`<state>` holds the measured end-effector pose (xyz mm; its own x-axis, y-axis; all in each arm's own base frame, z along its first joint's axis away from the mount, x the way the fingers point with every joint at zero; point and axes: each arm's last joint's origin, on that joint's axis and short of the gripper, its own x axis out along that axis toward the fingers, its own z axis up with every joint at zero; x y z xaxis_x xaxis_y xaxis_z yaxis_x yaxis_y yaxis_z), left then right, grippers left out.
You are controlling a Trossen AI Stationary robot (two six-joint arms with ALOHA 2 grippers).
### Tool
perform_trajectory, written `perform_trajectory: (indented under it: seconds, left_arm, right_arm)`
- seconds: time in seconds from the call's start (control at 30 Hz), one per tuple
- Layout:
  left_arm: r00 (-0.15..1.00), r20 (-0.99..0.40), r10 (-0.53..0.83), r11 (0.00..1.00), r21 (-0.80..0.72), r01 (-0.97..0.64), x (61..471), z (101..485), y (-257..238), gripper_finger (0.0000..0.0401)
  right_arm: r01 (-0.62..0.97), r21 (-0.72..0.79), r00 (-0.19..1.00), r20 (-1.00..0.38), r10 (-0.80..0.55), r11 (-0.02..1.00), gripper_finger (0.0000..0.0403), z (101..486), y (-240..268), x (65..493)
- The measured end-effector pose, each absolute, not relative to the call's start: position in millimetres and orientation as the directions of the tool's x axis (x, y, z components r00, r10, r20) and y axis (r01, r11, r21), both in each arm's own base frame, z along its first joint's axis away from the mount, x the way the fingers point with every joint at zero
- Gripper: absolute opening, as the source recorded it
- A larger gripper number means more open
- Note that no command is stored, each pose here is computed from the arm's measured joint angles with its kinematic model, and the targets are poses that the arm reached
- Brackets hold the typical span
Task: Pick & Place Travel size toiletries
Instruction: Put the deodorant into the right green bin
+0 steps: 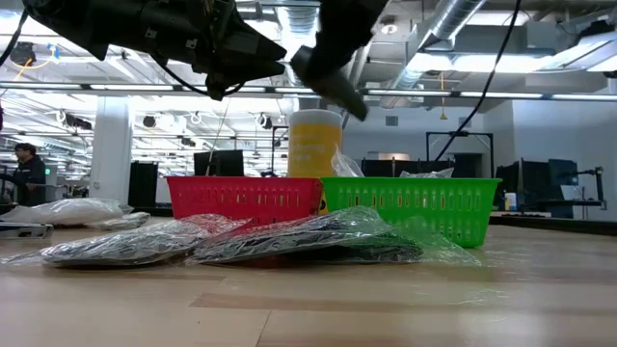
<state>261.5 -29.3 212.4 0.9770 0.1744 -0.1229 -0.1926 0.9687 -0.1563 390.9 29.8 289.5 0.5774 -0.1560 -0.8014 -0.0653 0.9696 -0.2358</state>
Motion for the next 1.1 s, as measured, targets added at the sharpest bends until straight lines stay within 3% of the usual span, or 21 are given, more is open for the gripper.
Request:
perform_trajectory:
  seconds: [0.53, 0.77, 1.1]
  left_arm:
    - [0.962, -0.121, 0.243, 0.955, -0.146, -0.26, 256, 218, -26, 0.0127]
    - [0.95, -0.119, 0.29, 0.948, -0.099, -0.302, 237, 231, -23, 0.0127]
    - [0.905, -0.126, 0.406, 0.906, -0.07, -0.417, 206, 213, -8, 0.0127]
  right_arm:
    - [-0.091, -0.048, 0.669, -0.743, 0.025, 0.995, 0.019, 287, -31, 401]
    - [-0.128, -0.058, 0.727, -0.685, 0.054, 0.99, 0.019, 287, -28, 407]
    - [-0.111, -0.032, 0.781, -0.621, 0.067, 0.993, 0.019, 273, -42, 409]
